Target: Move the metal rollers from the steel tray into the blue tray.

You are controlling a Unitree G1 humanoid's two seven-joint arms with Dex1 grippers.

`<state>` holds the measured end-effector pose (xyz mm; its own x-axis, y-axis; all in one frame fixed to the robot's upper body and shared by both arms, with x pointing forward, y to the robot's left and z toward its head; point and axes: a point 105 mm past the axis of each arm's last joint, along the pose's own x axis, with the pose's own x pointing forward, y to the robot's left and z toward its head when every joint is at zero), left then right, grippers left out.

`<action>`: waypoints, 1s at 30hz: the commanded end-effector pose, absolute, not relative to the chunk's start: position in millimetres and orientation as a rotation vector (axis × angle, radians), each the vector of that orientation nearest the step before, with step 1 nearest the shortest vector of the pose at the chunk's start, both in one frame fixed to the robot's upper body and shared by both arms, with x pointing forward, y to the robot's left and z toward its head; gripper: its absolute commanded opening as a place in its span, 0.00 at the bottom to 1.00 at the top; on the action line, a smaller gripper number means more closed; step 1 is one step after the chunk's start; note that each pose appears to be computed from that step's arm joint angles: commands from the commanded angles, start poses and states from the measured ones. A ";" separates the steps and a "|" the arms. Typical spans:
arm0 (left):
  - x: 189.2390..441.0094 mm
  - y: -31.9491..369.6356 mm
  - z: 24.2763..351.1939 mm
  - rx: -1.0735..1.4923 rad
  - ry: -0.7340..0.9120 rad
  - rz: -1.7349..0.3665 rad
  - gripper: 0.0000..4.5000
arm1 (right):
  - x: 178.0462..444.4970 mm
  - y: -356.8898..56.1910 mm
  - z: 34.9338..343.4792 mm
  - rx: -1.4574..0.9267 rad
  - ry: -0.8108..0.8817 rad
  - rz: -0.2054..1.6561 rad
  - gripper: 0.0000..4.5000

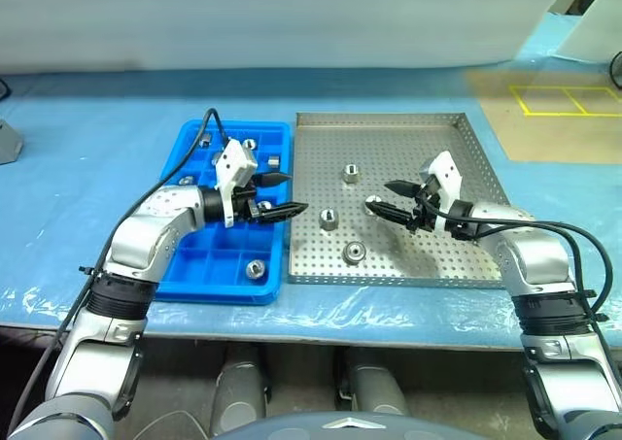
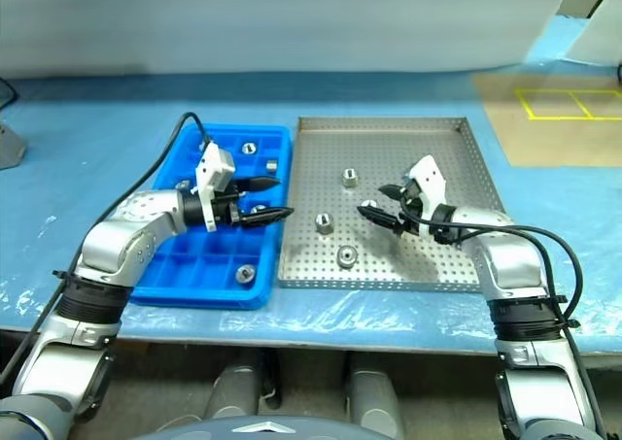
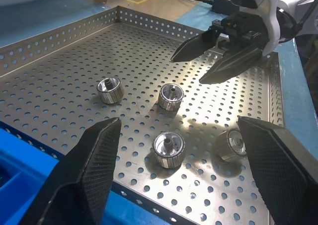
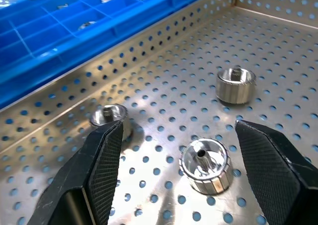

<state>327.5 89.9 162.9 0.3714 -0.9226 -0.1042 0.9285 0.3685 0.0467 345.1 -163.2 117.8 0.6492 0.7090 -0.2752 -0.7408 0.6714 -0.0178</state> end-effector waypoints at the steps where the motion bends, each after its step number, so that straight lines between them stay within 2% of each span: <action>1: 326.1 89.8 170.3 0.128 0.028 -1.201 0.89 | 353.0 -168.9 106.8 -0.146 0.267 0.795 0.82; 6: 325.1 92.2 170.1 0.133 0.030 -1.187 0.89 | 360.0 -171.6 88.5 -0.158 0.308 0.788 0.82; 23: 321.5 96.7 170.3 0.140 0.030 -1.156 0.89 | 373.0 -164.7 68.7 -0.193 0.308 0.770 0.82; 26: 321.4 97.6 169.9 0.143 0.033 -1.153 0.89 | 373.1 -166.3 66.3 -0.199 0.311 0.764 0.68; 28: 321.5 97.7 170.1 0.143 0.034 -1.153 0.89 | 375.3 -169.4 63.6 -0.216 0.318 0.737 0.55; 29: 321.7 97.7 170.3 0.142 0.034 -1.153 0.89 | 374.7 -168.2 63.9 -0.208 0.316 0.745 0.55; 30: 322.0 97.8 170.6 0.142 0.034 -1.152 0.89 | 373.4 -165.5 65.5 -0.190 0.307 0.764 0.49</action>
